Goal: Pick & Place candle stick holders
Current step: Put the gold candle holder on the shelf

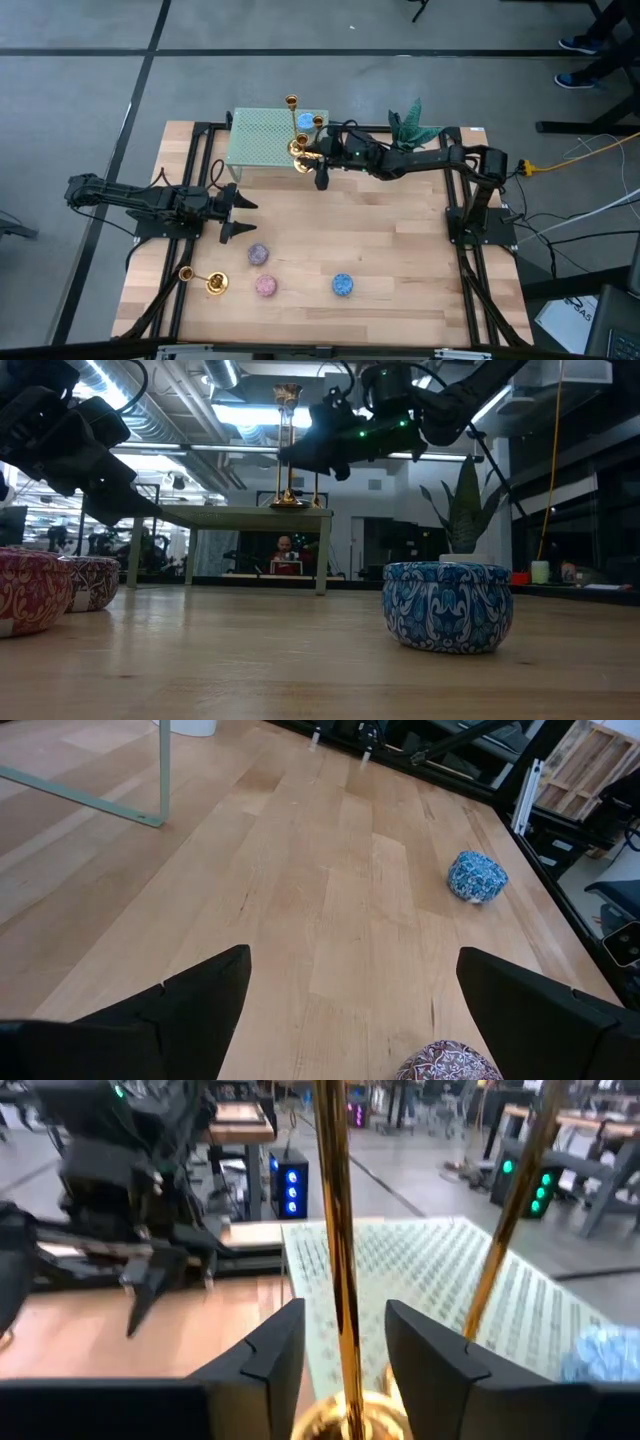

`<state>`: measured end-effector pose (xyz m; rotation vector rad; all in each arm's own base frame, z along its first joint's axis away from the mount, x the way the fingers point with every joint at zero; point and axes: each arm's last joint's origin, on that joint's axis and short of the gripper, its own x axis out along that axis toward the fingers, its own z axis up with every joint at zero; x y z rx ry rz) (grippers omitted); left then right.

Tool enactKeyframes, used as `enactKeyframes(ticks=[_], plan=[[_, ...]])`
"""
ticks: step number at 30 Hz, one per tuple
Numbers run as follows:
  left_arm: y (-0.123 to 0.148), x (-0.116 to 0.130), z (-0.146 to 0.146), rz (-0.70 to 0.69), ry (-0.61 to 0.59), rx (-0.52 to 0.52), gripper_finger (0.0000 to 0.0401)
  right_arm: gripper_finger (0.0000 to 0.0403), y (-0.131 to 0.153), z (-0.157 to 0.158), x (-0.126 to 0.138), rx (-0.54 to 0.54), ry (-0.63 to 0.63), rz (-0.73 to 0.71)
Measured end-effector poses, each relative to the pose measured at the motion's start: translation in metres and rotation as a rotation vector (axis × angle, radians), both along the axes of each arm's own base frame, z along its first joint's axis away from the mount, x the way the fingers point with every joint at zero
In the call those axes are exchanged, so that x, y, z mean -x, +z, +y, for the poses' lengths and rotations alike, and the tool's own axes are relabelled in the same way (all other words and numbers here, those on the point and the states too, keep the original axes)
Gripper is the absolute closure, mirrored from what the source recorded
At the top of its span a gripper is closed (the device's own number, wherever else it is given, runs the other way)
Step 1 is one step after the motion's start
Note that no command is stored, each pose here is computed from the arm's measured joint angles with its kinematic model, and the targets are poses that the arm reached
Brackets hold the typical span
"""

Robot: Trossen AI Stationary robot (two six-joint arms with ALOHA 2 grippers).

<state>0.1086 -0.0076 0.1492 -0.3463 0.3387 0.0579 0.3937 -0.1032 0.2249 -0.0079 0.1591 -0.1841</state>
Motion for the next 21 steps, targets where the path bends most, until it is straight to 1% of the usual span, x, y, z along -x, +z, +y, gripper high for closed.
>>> enactKeyframes(ticks=[3,9,11,13,17,21], plan=[[0.0000,0.0000,0.0000,0.000,0.000,0.000,0.0047,0.0288,-0.0021,0.0001,0.0008,-0.007,-0.004,0.028],[0.0000,0.0000,0.0000,0.000,0.000,0.000,0.0049,0.0368,-0.0014,-0.0002,0.0024,0.011,-0.029,0.051],[0.0001,0.0000,0.0000,0.000,0.000,0.000,0.0048,0.0386,-0.0008,-0.0001,0.0028,0.019,-0.028,0.054],[0.0000,0.0000,0.0000,0.000,0.000,0.000,0.0047,0.0387,0.0003,0.0000,0.0031,0.019,-0.027,0.052],[0.0001,0.0000,0.0000,0.000,0.000,0.000,0.0049,0.0373,0.0007,0.0015,0.0029,0.011,-0.025,0.050],[0.0000,0.0000,0.0000,0.000,0.000,0.000,0.0047,0.0386,0.0024,0.0056,0.0040,-0.018,-0.017,0.060]])
